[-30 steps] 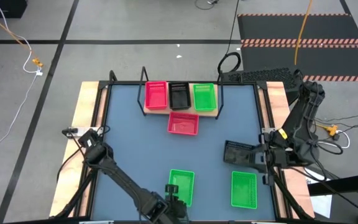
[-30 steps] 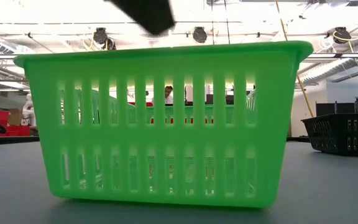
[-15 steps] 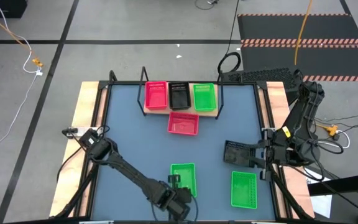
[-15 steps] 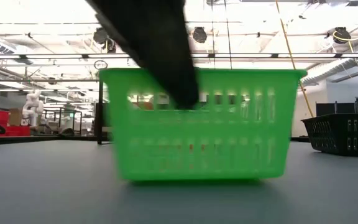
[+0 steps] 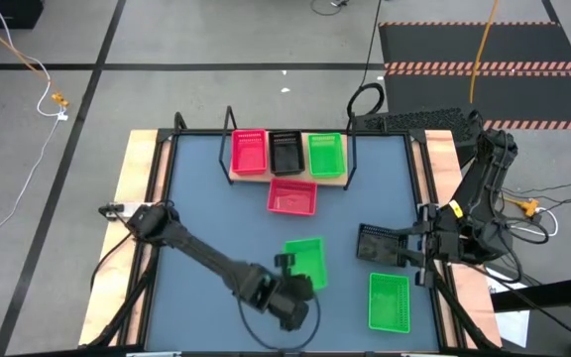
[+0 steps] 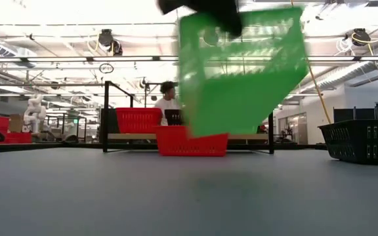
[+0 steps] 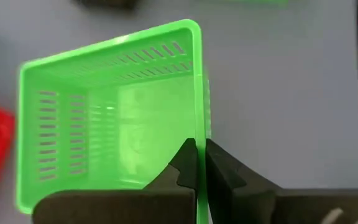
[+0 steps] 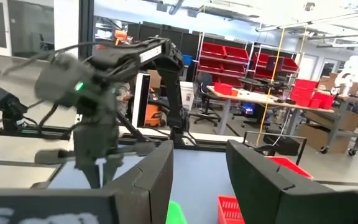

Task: Stack baskets on shelf by color
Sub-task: Stack the left green basket on the green basket on the shelf

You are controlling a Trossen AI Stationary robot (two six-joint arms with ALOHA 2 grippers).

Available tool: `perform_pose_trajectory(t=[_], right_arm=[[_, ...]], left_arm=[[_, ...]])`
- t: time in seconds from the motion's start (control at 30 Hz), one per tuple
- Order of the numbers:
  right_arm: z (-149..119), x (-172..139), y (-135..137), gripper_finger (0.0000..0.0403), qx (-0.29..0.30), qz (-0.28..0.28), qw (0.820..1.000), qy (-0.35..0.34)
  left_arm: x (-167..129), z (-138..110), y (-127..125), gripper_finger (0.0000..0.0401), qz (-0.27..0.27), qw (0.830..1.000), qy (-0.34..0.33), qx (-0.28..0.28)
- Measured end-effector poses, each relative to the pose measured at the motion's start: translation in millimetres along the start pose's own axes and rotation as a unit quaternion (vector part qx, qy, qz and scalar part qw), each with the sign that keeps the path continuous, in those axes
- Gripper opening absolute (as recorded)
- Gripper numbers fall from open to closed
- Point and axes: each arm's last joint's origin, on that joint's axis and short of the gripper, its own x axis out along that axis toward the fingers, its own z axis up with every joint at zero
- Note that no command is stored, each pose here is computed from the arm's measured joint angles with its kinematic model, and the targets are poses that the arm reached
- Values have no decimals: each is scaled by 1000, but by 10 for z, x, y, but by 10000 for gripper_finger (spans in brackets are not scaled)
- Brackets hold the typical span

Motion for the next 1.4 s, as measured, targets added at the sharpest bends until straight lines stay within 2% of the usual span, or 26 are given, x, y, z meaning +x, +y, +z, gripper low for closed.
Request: perform_pose_trajectory(t=[0.13,0.3,0.4,0.5,0.6,0.67,0.73,0.87,0.97,1.1,1.23,1.4], right_arm=[[-3,21,-11,141,-7,-9,1000,1],[-53,29,-6,141,4,-29,999,15],[-106,29,0,141,0,-59,998,29],[-118,26,-20,141,-20,-98,994,39],[-131,32,-60,141,-48,-159,985,55],[-150,52,-79,141,-62,-170,982,59],[-159,76,-93,141,-62,-179,980,60],[-184,112,-116,141,-91,-192,975,68],[-182,130,-135,141,-111,-199,971,74],[-176,144,-162,141,-137,-204,966,81],[-160,143,-191,141,-141,-207,965,82],[-144,134,-215,141,-135,-208,965,81]], left_arm=[[96,258,294,10,11,997,-55,49],[176,510,821,7,124,982,-92,104],[56,670,1242,9,157,974,-103,127],[-125,812,1718,6,192,967,-121,117],[-158,905,2192,7,227,959,-135,103],[-128,927,2453,7,232,957,-137,105],[-90,931,2672,6,212,961,-145,99],[98,864,3040,6,183,972,-136,56],[257,786,3230,10,192,974,-111,38],[353,738,3326,6,189,977,-98,27],[391,709,3326,11,185,979,-85,27],[388,727,3208,14,175,980,-86,41]])
